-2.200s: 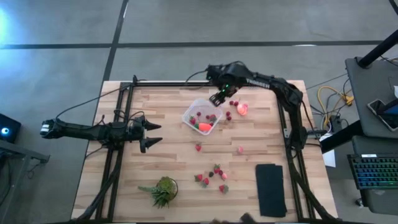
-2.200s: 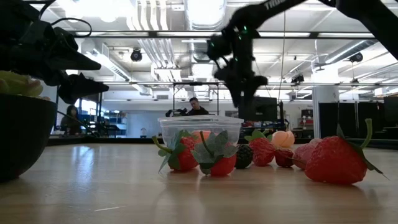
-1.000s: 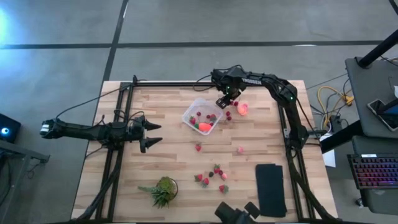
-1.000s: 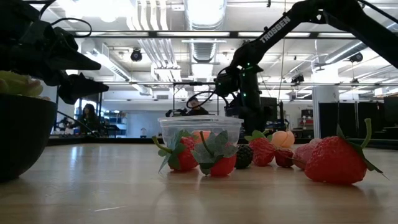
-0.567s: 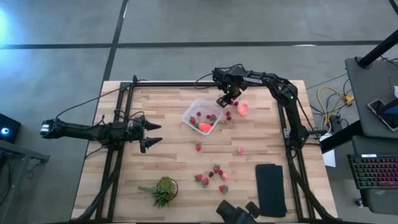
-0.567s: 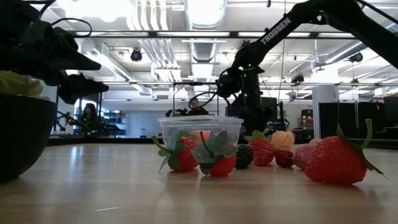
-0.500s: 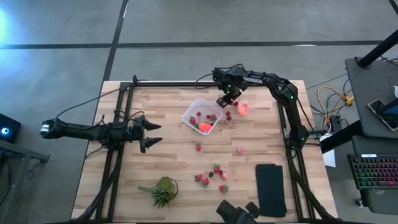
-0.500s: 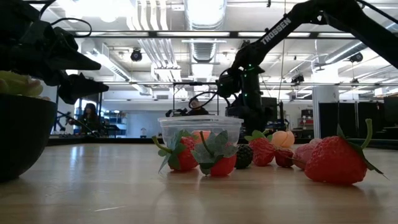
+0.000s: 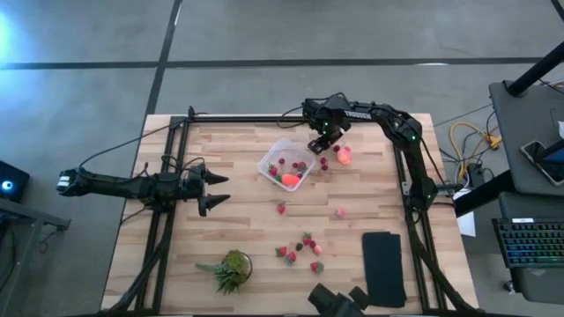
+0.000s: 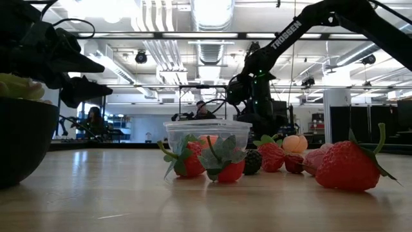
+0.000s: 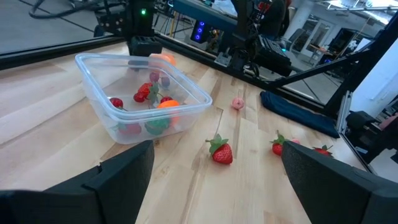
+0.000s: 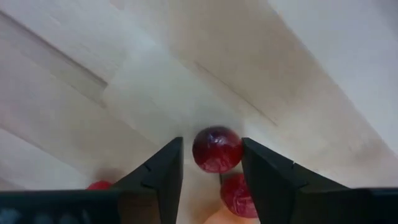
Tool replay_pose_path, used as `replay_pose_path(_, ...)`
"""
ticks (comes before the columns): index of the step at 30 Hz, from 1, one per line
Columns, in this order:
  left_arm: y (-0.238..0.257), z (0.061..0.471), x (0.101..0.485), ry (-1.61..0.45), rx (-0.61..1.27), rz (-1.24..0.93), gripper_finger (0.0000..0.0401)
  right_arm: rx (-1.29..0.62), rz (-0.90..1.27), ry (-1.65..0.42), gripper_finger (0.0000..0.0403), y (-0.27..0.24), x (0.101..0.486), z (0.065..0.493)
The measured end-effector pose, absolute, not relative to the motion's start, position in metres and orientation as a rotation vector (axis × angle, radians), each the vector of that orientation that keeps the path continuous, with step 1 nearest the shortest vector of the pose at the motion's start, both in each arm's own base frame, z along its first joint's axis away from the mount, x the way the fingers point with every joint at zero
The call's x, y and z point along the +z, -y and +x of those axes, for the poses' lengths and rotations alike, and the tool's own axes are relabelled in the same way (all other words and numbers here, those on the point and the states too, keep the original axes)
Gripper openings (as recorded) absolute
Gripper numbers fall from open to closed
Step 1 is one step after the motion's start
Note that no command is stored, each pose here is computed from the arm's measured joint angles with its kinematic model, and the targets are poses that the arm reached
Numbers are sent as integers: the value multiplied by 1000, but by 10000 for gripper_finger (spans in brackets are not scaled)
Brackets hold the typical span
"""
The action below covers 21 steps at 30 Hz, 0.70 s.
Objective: Pick and placing Produce into tupperware
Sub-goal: Put the red cherry into the transparent bin
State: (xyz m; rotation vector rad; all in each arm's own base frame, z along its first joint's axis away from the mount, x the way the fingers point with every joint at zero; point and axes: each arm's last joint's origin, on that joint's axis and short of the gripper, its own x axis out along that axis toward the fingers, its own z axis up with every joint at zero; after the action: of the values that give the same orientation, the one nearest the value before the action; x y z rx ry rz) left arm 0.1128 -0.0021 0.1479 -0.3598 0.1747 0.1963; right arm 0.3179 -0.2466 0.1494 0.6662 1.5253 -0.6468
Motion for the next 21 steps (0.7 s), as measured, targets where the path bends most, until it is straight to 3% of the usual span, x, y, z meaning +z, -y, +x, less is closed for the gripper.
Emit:
replay_pose_path(10, 2, 113, 148, -175, 196, -360, 338, -649, 661, -1507, 134, 248, 152, 320)
replay_pose_path(21, 2, 113, 148, -175, 196, -360, 338, -652, 668, -1506, 84, 248, 152, 320)
